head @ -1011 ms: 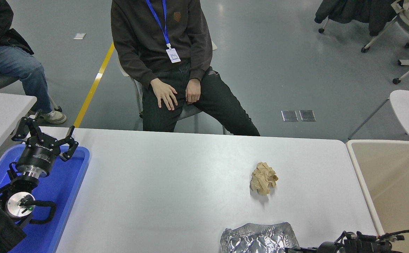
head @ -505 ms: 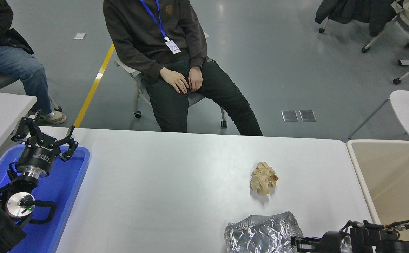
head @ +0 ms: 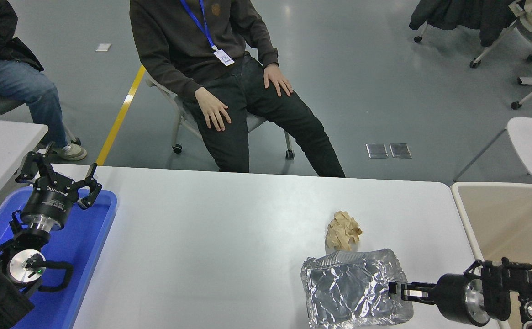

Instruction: Clean the table surface

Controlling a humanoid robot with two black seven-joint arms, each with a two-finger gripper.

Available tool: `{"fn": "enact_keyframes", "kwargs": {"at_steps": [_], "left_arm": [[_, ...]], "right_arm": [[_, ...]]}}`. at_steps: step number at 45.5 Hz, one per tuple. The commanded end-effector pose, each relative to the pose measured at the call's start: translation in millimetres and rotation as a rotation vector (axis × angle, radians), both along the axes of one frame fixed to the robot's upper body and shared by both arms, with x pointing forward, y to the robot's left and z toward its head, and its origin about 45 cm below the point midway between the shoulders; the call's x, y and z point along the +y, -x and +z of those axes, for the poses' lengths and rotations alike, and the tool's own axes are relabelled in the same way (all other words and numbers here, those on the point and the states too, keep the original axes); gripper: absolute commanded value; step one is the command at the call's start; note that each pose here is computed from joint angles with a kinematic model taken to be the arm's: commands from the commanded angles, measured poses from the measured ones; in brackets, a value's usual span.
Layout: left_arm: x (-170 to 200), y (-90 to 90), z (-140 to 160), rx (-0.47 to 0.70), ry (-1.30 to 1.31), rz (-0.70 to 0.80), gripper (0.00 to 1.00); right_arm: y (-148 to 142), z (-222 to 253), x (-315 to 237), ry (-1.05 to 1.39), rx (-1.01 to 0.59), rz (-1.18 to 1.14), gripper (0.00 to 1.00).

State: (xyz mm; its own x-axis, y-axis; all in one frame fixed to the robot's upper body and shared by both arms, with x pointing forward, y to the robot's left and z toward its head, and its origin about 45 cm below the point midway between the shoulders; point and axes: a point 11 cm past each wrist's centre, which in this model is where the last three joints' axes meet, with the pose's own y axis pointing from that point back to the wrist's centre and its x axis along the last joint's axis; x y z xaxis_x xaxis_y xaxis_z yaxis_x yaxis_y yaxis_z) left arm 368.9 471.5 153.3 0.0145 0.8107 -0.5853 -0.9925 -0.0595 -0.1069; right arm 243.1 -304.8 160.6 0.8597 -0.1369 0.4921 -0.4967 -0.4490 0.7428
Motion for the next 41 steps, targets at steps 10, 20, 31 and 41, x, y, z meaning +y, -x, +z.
{"fn": "enact_keyframes", "kwargs": {"at_steps": [10,20,31,41], "left_arm": [[0,0.0,0,0.000,0.000,0.000,1.00],[0,0.0,0,0.000,0.000,0.000,1.00],[0,0.0,0,0.000,0.000,0.000,1.00],[0,0.0,0,0.000,0.000,0.000,1.00]], "right_arm": [[-29,61,-15,-0.060,-0.051,-0.021,0.00],[-50,103,-24,-0.089,-0.109,-0.048,0.00],[-59,136,-36,-0.070,-0.157,-0.052,0.00],[-57,144,-53,-0.028,-0.166,-0.080,0.00]]}}
